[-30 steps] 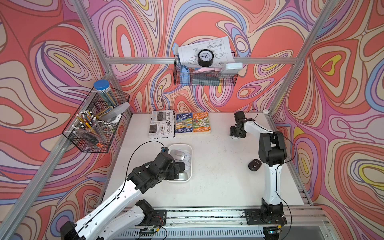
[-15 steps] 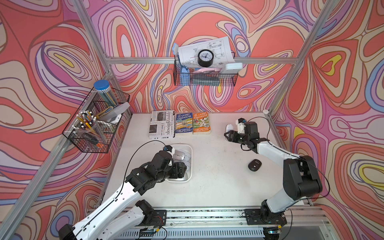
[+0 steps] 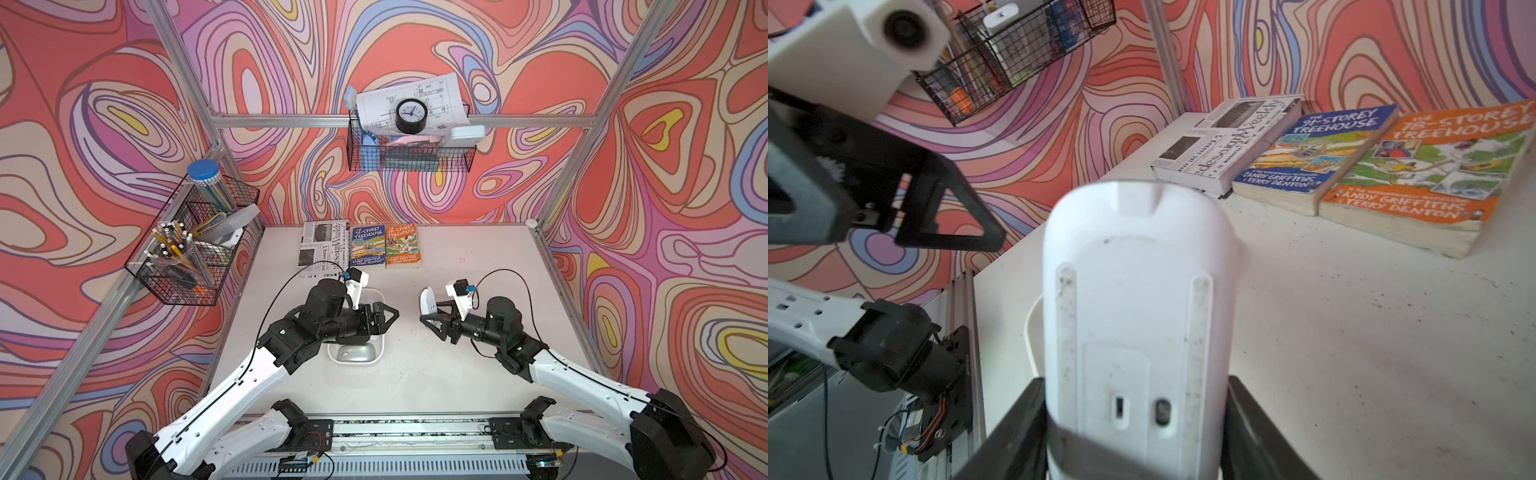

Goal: Put the mouse in the storage box
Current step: Pick up the mouse from the center of the board.

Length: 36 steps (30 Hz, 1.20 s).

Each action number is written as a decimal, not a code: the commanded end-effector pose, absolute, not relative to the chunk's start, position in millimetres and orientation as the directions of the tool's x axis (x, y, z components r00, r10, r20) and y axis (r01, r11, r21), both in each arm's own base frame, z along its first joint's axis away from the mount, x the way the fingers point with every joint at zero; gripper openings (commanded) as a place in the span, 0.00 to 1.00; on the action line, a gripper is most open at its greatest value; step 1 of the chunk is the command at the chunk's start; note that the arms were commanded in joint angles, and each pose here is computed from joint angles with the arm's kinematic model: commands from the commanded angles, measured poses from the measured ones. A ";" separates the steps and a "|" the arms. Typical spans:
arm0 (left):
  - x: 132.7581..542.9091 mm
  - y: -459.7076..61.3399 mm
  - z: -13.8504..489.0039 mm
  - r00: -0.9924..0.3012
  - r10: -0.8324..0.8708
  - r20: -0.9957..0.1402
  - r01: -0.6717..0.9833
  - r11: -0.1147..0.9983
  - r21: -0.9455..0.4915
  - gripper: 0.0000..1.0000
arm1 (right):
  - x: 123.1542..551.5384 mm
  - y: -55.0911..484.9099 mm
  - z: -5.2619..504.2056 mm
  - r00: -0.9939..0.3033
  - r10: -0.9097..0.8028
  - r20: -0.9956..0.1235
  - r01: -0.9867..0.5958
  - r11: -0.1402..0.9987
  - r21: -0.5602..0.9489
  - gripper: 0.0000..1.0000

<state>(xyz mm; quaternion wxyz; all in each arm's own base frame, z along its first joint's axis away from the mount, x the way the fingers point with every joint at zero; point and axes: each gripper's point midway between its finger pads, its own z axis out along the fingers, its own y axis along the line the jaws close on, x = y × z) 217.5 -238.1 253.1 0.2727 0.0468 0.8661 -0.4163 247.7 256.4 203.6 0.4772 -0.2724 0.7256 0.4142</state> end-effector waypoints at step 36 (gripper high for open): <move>246.1 -256.9 220.6 -0.873 -0.066 -0.483 0.280 0.743 -0.607 0.00 | 229.9 330.2 191.2 -0.336 -0.209 -0.918 -0.893 0.381 0.240 0.77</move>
